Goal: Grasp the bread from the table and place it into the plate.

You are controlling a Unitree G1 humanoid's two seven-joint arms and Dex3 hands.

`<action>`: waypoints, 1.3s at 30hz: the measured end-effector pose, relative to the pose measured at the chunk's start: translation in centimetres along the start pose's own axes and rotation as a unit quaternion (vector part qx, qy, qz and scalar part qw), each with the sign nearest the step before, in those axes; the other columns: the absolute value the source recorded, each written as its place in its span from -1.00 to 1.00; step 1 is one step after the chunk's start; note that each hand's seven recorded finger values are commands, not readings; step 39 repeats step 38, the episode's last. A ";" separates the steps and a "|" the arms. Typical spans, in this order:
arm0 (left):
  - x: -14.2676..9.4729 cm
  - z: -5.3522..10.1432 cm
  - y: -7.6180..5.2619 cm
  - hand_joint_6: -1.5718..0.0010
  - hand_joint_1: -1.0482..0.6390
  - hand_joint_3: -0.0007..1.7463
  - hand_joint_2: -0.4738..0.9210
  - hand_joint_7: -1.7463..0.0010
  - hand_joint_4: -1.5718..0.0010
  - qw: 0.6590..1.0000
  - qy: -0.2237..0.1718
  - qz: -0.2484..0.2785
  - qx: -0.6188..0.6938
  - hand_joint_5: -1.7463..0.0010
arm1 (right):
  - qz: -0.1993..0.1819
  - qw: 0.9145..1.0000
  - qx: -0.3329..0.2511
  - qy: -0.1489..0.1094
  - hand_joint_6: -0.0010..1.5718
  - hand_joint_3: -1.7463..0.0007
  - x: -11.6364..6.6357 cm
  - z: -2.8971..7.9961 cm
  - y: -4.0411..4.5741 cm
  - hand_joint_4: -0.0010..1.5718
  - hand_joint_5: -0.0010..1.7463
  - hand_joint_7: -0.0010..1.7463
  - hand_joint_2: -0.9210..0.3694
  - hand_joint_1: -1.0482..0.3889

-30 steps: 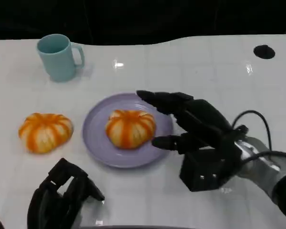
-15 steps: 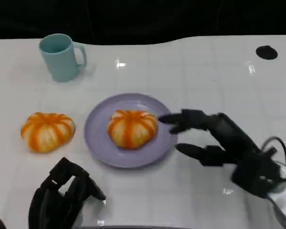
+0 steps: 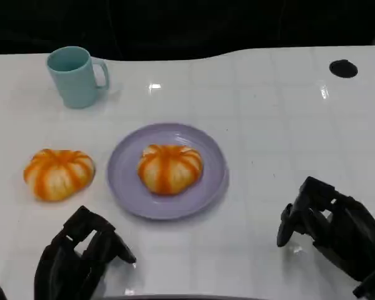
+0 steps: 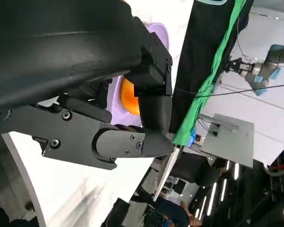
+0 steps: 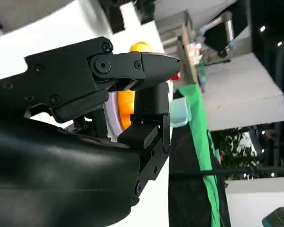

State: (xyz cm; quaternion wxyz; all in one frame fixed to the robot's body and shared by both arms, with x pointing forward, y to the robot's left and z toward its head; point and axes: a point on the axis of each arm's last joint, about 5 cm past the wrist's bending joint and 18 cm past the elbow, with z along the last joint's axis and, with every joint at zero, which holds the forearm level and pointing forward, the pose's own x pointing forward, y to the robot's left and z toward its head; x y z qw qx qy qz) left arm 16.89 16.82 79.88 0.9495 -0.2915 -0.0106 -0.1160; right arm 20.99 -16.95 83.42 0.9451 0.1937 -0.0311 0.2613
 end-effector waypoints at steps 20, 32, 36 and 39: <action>-0.2 0.3 0.5 0.38 -0.42 -0.71 1.00 -0.79 0.20 1.000 0.000 0.007 0.005 -1.00 | -0.002 0.996 0.079 0.033 -0.17 0.56 -0.8 -0.8 0.36 0.11 1.00 1.00 -1.00 -0.26; 0.0 0.3 0.7 0.37 -0.41 -0.71 1.00 -0.77 0.20 1.000 0.003 0.006 0.008 -1.00 | -0.010 0.996 0.081 0.026 -0.19 0.56 -0.6 -0.8 0.32 0.10 1.00 1.00 -1.00 -0.26; -0.1 0.3 0.9 0.37 -0.41 -0.71 1.00 -0.78 0.19 1.000 0.002 0.009 0.008 -1.00 | -0.010 0.996 0.079 0.027 -0.20 0.54 -0.6 -0.8 0.31 0.08 1.00 1.00 -1.00 -0.25; -0.1 0.3 0.9 0.37 -0.40 -0.71 1.00 -0.78 0.19 1.000 0.002 0.009 0.008 -1.00 | -0.010 0.996 0.079 0.026 -0.20 0.54 -0.6 -0.8 0.28 0.08 1.00 1.00 -1.00 -0.26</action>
